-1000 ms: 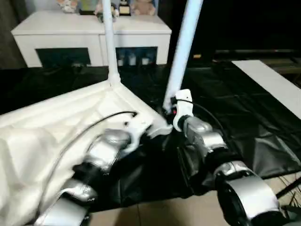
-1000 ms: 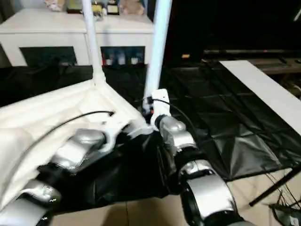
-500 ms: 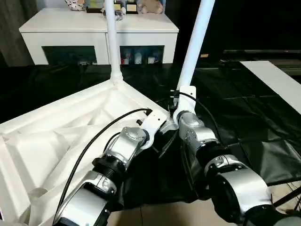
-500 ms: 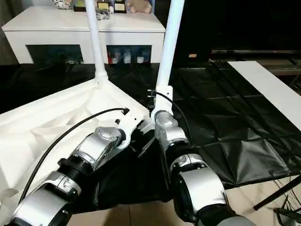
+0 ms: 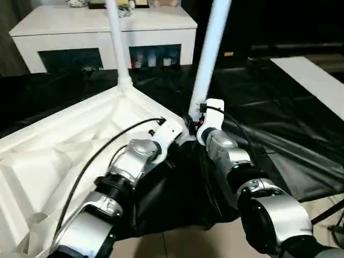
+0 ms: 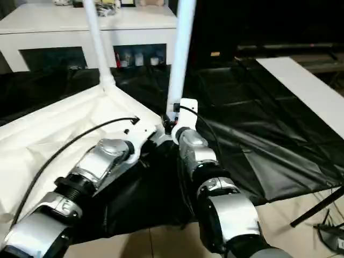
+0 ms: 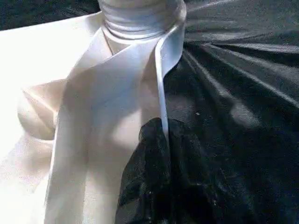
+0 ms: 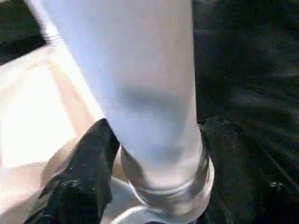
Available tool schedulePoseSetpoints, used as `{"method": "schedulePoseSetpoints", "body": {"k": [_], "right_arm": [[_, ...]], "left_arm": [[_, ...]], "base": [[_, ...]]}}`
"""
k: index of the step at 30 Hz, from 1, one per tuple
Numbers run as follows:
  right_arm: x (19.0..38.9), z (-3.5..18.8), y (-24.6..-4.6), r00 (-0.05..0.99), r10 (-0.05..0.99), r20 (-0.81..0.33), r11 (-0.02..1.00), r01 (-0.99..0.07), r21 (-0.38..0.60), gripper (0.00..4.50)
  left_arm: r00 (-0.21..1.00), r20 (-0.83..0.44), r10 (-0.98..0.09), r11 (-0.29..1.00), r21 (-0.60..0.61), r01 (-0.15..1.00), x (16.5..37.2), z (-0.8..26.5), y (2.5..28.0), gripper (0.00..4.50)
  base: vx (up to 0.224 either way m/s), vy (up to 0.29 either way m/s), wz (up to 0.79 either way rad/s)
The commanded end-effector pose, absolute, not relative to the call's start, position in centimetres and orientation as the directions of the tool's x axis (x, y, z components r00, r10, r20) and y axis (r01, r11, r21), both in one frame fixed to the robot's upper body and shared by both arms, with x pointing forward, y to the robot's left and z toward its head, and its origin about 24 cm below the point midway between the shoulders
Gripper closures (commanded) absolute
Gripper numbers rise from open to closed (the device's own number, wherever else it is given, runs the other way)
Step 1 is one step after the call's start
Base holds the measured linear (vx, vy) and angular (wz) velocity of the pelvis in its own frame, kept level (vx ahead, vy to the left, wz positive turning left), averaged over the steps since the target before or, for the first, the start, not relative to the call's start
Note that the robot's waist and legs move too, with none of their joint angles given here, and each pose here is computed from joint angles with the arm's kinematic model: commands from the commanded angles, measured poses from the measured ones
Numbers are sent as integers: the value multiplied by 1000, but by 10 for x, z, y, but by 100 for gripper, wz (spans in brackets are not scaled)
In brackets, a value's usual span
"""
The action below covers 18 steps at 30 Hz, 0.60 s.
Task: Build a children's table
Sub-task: Rotate leg to tighten
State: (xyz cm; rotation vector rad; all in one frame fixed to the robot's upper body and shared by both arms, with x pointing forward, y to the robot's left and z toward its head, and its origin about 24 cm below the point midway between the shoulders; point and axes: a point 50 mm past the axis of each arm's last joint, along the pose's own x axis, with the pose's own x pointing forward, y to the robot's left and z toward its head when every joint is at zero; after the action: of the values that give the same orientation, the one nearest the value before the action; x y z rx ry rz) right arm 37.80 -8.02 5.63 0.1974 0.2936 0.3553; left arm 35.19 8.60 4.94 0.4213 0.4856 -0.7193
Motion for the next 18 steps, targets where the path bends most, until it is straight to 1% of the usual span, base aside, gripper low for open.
{"method": "schedulePoseSetpoints", "body": {"k": [1,2,3,5,6,7,8,9,10,11,12,13,14,16,18], "right_arm": [[376,57,-76,869,437,-234,893,-385,234,105],[373,59,-80,840,499,-214,863,-458,214,91],[369,62,-87,803,563,-198,826,-535,178,91],[365,63,-93,770,608,-193,794,-588,153,71],[361,64,-100,735,650,-195,759,-639,123,71],[358,65,-105,710,675,-200,735,-671,100,58],[358,65,-105,710,675,-200,735,-671,100,47],[354,66,-110,683,701,-207,707,-703,75,32],[350,66,-115,653,724,-221,677,-735,45,32],[346,66,-121,620,747,-239,641,-767,14,14],[346,66,-121,620,747,-239,641,-767,14,14],[342,67,-125,595,763,-253,614,-790,-6,6],[334,68,-135,531,797,-288,542,-839,-46,6],[325,68,-147,455,821,-345,459,-885,-76,6],[322,67,-151,418,827,-375,421,-904,-78,6]], "left_arm": [[633,-608,-480,680,197,706,346,32,103,450],[618,-604,-503,663,190,724,345,33,105,450],[599,-603,-527,637,188,748,343,34,111,450],[575,-600,-556,608,178,773,341,35,114,450],[545,-601,-584,577,164,800,338,37,118,450],[514,-592,-620,534,161,830,336,39,119,450],[514,-592,-620,534,161,830,336,39,119,450],[486,-595,-640,513,139,847,332,39,122,450],[456,-594,-662,480,130,867,329,40,125,450],[416,-587,-695,434,120,893,324,41,127,450],[416,-587,-695,434,120,893,324,41,127,450],[388,-583,-713,406,107,907,321,42,129,450],[324,-583,-745,339,88,937,312,45,134,450],[257,-582,-772,272,64,960,301,50,140,450],[226,-575,-786,243,50,969,295,52,141,450]], "base": [[0,0,0],[0,0,0],[0,0,0],[0,0,0],[0,0,0],[0,0,0],[0,0,0],[0,0,0],[0,0,0],[0,0,0],[0,0,0],[0,0,0],[0,0,0],[0,0,0],[0,0,0]]}}
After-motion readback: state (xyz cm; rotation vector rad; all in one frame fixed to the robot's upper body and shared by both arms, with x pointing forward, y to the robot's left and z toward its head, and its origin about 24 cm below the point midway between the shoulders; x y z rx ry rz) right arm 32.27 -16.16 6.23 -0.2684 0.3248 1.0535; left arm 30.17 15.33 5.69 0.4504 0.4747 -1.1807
